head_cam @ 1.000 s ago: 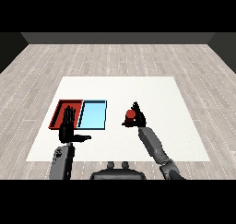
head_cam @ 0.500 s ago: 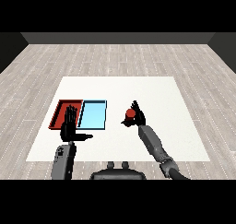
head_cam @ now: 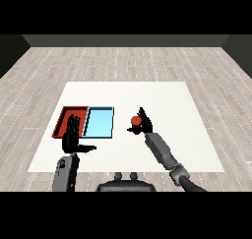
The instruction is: Pick the red can and put it in the red box
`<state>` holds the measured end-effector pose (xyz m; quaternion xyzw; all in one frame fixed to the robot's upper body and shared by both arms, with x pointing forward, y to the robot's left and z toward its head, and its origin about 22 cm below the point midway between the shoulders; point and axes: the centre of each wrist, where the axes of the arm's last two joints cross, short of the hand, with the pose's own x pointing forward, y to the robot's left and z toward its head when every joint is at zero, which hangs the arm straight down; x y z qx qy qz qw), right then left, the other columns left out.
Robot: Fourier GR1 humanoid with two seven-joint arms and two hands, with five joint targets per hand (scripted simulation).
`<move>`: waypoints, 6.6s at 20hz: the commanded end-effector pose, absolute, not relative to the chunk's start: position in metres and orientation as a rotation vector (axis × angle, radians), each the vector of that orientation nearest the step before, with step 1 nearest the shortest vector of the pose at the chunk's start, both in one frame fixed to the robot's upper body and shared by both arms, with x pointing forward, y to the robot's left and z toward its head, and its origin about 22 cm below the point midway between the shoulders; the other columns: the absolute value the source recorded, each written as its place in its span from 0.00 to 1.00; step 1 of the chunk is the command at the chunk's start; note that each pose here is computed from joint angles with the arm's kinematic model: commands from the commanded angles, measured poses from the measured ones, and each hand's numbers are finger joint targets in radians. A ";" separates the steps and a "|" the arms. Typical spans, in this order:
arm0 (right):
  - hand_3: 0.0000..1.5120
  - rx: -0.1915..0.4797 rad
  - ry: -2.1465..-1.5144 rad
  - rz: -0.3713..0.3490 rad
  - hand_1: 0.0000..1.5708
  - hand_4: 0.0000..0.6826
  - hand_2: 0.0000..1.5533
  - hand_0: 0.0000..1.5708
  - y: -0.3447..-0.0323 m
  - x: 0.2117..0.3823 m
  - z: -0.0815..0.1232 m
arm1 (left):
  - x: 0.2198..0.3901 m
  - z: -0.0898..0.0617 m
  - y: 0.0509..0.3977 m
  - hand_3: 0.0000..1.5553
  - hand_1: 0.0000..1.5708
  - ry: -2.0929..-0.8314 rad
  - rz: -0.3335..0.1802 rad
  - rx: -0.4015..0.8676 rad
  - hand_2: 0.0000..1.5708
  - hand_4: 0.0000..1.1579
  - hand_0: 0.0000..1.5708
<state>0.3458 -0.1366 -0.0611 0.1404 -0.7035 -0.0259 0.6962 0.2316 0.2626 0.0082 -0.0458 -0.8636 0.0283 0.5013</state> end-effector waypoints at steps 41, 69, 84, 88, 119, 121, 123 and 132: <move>0.92 0.082 -1.864 0.019 0.98 0.91 0.95 0.98 -0.136 0.328 0.024 | 0.232 0.021 0.224 0.00 0.00 -2.078 -0.005 -0.131 0.00 0.00 0.00; 0.92 0.171 -2.101 -0.014 0.92 0.92 0.93 0.92 -0.107 0.298 0.075 | 0.275 0.034 0.104 0.00 0.00 -1.855 -0.176 -0.216 0.00 0.00 0.00; 0.92 0.263 -2.095 0.018 0.94 0.97 0.92 0.94 -0.103 0.278 0.051 | 0.278 0.007 0.095 0.00 0.00 -1.800 -0.159 -0.293 0.00 0.00 0.00; 0.92 0.257 -2.121 0.012 0.93 0.98 0.93 0.93 -0.084 0.282 0.078 | 0.267 0.003 0.094 0.00 0.00 -1.786 -0.171 -0.311 0.00 0.00 0.00; 0.92 0.325 -2.092 -0.002 0.95 0.95 0.93 0.95 -0.059 0.263 0.081 | 0.277 -0.003 0.063 0.95 1.00 -1.726 -0.010 -0.183 0.99 0.97 1.00; 0.92 0.338 -2.089 0.018 0.94 0.94 0.93 0.94 -0.055 0.281 0.091 | 0.300 0.001 0.075 0.95 1.00 -1.744 0.011 -0.182 0.99 0.97 1.00; 0.92 0.337 -2.093 0.018 0.94 0.94 0.93 0.94 -0.064 0.283 0.080 | 0.281 -0.015 0.079 0.95 1.00 -1.759 0.023 -0.174 0.99 0.98 1.00; 0.00 0.287 -2.014 0.056 0.00 0.00 0.00 0.00 -0.056 0.274 0.075 | 0.281 0.002 0.073 0.97 1.00 -1.896 0.085 -0.165 1.00 0.99 1.00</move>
